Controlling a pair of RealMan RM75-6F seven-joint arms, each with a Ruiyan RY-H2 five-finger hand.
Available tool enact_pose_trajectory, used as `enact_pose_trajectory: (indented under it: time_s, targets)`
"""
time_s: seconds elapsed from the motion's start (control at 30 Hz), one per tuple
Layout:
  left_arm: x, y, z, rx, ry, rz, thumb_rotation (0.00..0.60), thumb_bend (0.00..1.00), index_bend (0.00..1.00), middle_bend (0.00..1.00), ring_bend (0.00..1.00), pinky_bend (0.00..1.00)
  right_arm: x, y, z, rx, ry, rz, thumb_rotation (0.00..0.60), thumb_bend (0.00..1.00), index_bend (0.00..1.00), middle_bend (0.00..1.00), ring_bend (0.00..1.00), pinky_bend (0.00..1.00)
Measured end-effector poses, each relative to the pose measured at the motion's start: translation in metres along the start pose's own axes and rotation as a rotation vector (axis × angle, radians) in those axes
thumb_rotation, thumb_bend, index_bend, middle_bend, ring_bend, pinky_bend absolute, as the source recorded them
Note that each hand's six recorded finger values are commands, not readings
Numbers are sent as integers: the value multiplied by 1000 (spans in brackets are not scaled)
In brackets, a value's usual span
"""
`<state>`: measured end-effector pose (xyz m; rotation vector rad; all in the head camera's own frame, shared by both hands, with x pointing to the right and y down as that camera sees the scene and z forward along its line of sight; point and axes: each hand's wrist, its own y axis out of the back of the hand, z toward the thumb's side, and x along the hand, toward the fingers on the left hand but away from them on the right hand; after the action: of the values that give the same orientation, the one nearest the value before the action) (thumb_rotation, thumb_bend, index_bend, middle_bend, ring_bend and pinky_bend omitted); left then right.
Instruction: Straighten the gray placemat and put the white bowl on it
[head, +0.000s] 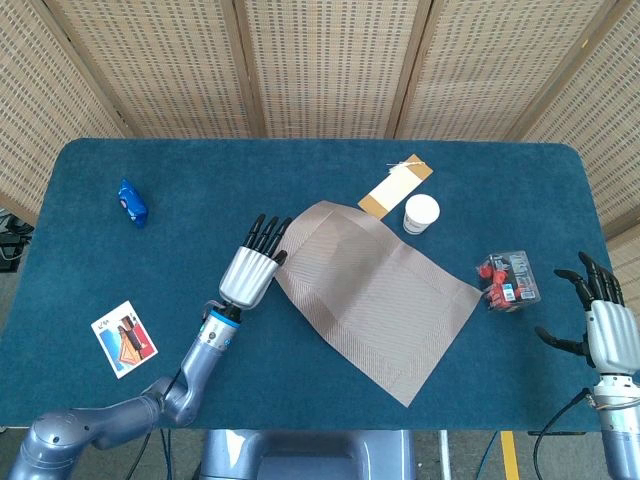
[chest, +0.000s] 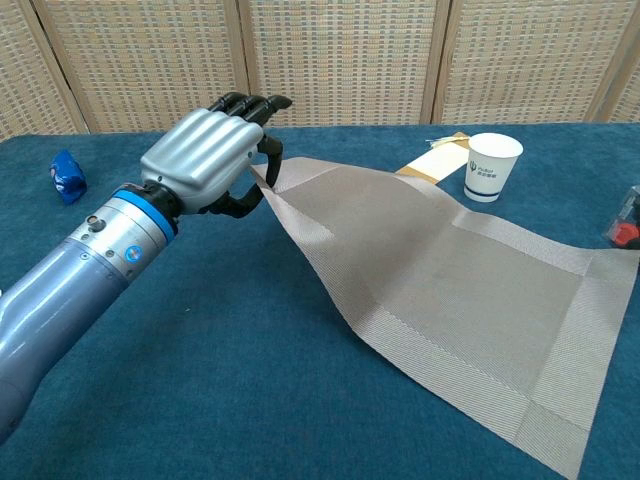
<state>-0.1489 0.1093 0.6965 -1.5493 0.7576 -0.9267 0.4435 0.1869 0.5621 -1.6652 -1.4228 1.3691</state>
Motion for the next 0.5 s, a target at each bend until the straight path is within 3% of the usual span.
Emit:
enact_pose_trajectory:
  time_s: [0.5]
  targets:
    - [-63,26,-22,9,19,-25,600,616,578,0,0,0,8,-7,12,13,39,22,600,156,262,0,0,0]
